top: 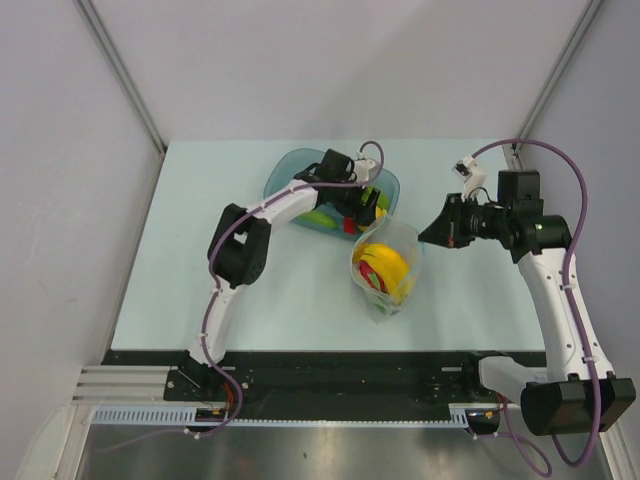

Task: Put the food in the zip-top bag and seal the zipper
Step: Pick up the fake fruit from the bin, then place the fake fruit in the zipper food storage bag.

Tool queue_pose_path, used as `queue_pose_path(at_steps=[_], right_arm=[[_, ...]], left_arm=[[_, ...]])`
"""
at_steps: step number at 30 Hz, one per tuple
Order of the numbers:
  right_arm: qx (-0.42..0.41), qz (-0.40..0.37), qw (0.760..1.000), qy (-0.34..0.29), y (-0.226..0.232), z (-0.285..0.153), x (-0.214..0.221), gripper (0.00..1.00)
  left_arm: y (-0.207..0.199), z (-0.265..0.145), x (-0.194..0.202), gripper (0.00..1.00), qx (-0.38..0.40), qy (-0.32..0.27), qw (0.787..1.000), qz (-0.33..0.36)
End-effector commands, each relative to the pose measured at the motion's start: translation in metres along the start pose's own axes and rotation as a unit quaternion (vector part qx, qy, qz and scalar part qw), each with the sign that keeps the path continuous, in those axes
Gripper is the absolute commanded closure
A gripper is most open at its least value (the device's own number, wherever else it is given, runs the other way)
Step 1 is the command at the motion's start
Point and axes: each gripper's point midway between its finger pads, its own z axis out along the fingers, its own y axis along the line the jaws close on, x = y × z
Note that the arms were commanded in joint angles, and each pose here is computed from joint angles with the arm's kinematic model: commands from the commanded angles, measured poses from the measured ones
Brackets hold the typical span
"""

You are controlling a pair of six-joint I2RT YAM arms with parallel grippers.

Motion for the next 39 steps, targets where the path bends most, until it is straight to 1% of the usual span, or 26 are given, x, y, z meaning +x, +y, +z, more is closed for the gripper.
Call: queue_pose_path(at_steps=[1, 2, 3, 4, 5, 6, 7, 8, 11, 12, 14, 15, 17, 18, 22, 25, 26, 28, 29, 31, 33, 34, 35, 37, 38, 39], right_arm=[[-0.005, -0.020, 1.000, -0.020, 0.007, 0.000, -0.013, 1.00], [-0.005, -0.023, 1.000, -0.020, 0.007, 0.001, -0.014, 1.00], [-0.005, -0.024, 0.999, -0.020, 0.008, 0.001, -0.014, 1.00], [-0.007, -0.025, 0.999, -0.018, 0.009, 0.002, -0.013, 1.00], [-0.007, -0.026, 0.999, -0.019, 0.010, 0.001, -0.013, 1.00], [-0.008, -0.026, 0.999, -0.019, 0.010, 0.002, -0.013, 1.00], [-0.009, -0.025, 0.999, -0.018, 0.011, 0.003, -0.011, 1.00], [-0.012, -0.026, 0.999, -0.018, 0.012, 0.004, -0.012, 1.00], [-0.016, -0.026, 0.999, -0.018, 0.014, 0.008, -0.011, 1.00], [-0.017, -0.027, 0.999, -0.019, 0.015, 0.009, -0.011, 1.00], [-0.021, -0.026, 0.999, -0.018, 0.016, 0.012, -0.011, 1.00], [-0.023, -0.027, 0.999, -0.018, 0.017, 0.014, -0.012, 1.00], [-0.027, -0.025, 0.999, -0.018, 0.019, 0.017, -0.013, 1.00], [-0.028, -0.024, 0.999, -0.019, 0.018, 0.018, -0.014, 1.00], [-0.034, -0.017, 0.999, -0.019, 0.019, 0.023, -0.016, 1.00], [-0.040, -0.016, 0.999, -0.018, 0.021, 0.025, -0.017, 1.00], [-0.041, -0.017, 0.999, -0.020, 0.021, 0.026, -0.018, 1.00], [-0.043, -0.017, 0.999, -0.020, 0.023, 0.027, -0.018, 1.00], [-0.044, -0.017, 0.999, -0.021, 0.023, 0.026, -0.018, 1.00], [-0.046, -0.017, 0.999, -0.020, 0.025, 0.026, -0.018, 1.00], [-0.046, -0.017, 0.999, -0.019, 0.026, 0.026, -0.016, 1.00], [-0.046, -0.018, 0.999, -0.020, 0.026, 0.025, -0.016, 1.00], [-0.046, -0.018, 0.999, -0.020, 0.027, 0.025, -0.016, 1.00], [-0.045, -0.021, 0.999, -0.020, 0.027, 0.024, -0.016, 1.00], [-0.044, -0.022, 0.999, -0.019, 0.027, 0.024, -0.016, 1.00], [-0.043, -0.021, 0.999, -0.019, 0.026, 0.024, -0.016, 1.00]], left_arm=[[0.007, -0.006, 0.002, 0.20, -0.021, 0.006, 1.000, -0.004], [0.008, -0.015, -0.005, 0.25, -0.023, -0.003, 1.000, -0.004], [0.007, -0.022, -0.012, 0.37, -0.018, -0.015, 1.000, -0.009], [0.008, -0.028, -0.010, 0.42, -0.017, -0.018, 1.000, -0.013], [0.009, -0.052, -0.035, 0.45, -0.017, -0.058, 0.998, -0.016], [0.004, -0.064, -0.044, 0.50, -0.004, -0.076, 0.997, -0.024], [0.009, -0.075, -0.044, 0.51, -0.008, -0.085, 0.996, -0.034], [-0.001, -0.103, -0.071, 0.53, -0.005, -0.128, 0.992, -0.016], [-0.023, -0.142, -0.090, 0.58, 0.020, -0.168, 0.986, -0.005], [-0.041, -0.171, -0.105, 0.60, 0.028, -0.194, 0.980, 0.015], [-0.066, -0.191, -0.107, 0.61, 0.064, -0.207, 0.976, 0.034], [-0.086, -0.218, -0.116, 0.62, 0.074, -0.229, 0.969, 0.054], [-0.107, -0.232, -0.109, 0.64, 0.103, -0.227, 0.966, 0.064], [-0.121, -0.247, -0.110, 0.64, 0.115, -0.235, 0.962, 0.079], [-0.169, -0.265, -0.085, 0.64, 0.162, -0.217, 0.954, 0.129], [-0.198, -0.260, -0.056, 0.64, 0.181, -0.183, 0.950, 0.177], [-0.199, -0.255, -0.045, 0.64, 0.171, -0.168, 0.951, 0.193], [-0.208, -0.242, -0.026, 0.61, 0.169, -0.146, 0.953, 0.205], [-0.203, -0.235, -0.023, 0.60, 0.142, -0.139, 0.957, 0.212], [-0.208, -0.223, -0.014, 0.58, 0.131, -0.117, 0.959, 0.223], [-0.204, -0.209, -0.014, 0.53, 0.108, -0.100, 0.964, 0.223], [-0.203, -0.204, -0.011, 0.49, 0.105, -0.087, 0.966, 0.222], [-0.200, -0.198, -0.016, 0.34, 0.096, -0.081, 0.967, 0.221], [-0.200, -0.199, -0.013, 0.21, 0.099, -0.064, 0.968, 0.222], [-0.203, -0.205, -0.019, 0.12, 0.103, -0.071, 0.966, 0.224], [-0.204, -0.218, -0.033, 0.07, 0.119, -0.100, 0.962, 0.225]])
